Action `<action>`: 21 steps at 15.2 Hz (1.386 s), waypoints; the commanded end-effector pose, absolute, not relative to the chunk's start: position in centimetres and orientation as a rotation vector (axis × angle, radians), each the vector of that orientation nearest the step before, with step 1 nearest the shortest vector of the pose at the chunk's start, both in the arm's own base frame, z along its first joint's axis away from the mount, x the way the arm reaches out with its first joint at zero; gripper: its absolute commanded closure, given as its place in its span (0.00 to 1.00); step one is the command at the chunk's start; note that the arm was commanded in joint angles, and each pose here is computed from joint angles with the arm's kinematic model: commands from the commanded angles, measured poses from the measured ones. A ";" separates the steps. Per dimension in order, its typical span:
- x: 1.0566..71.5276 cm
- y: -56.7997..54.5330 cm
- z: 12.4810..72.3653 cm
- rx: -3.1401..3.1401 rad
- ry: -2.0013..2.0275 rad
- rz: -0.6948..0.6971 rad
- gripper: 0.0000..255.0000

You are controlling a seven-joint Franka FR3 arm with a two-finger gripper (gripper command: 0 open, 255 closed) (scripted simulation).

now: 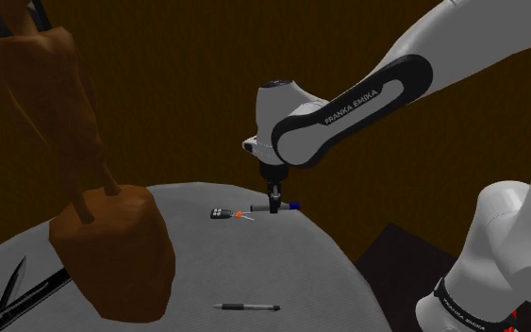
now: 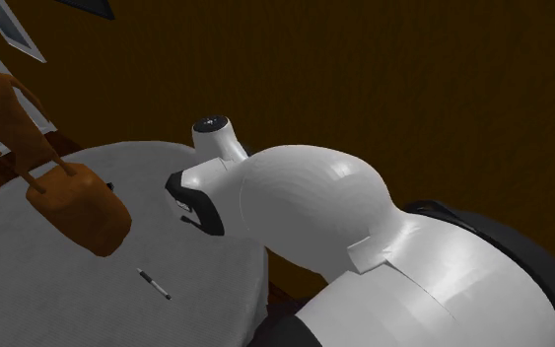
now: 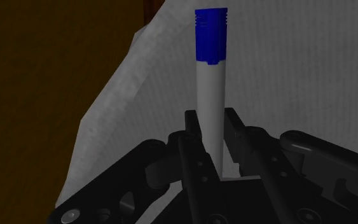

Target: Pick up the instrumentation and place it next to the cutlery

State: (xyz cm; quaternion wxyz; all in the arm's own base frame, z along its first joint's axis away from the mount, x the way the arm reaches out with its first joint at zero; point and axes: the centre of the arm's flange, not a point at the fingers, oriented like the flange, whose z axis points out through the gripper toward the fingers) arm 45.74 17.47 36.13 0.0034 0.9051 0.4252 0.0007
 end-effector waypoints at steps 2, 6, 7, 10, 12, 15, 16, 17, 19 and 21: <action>45.8 17.5 37.6 2.837 1.333 0.002 1.00; 45.8 17.5 39.7 2.837 1.333 0.002 1.00; 45.8 17.5 40.3 2.837 1.333 0.002 1.00; 45.8 17.5 41.9 2.837 1.333 0.002 1.00; 45.8 17.5 42.5 2.837 1.333 0.002 1.00; 47.6 21.0 42.6 2.837 1.333 0.002 1.00; 48.2 22.2 42.6 2.837 1.333 0.002 1.00; 48.8 23.4 42.6 2.837 1.333 0.002 1.00; 50.0 25.7 42.6 2.837 1.333 0.002 1.00; 51.2 28.1 42.6 2.837 1.333 0.002 1.00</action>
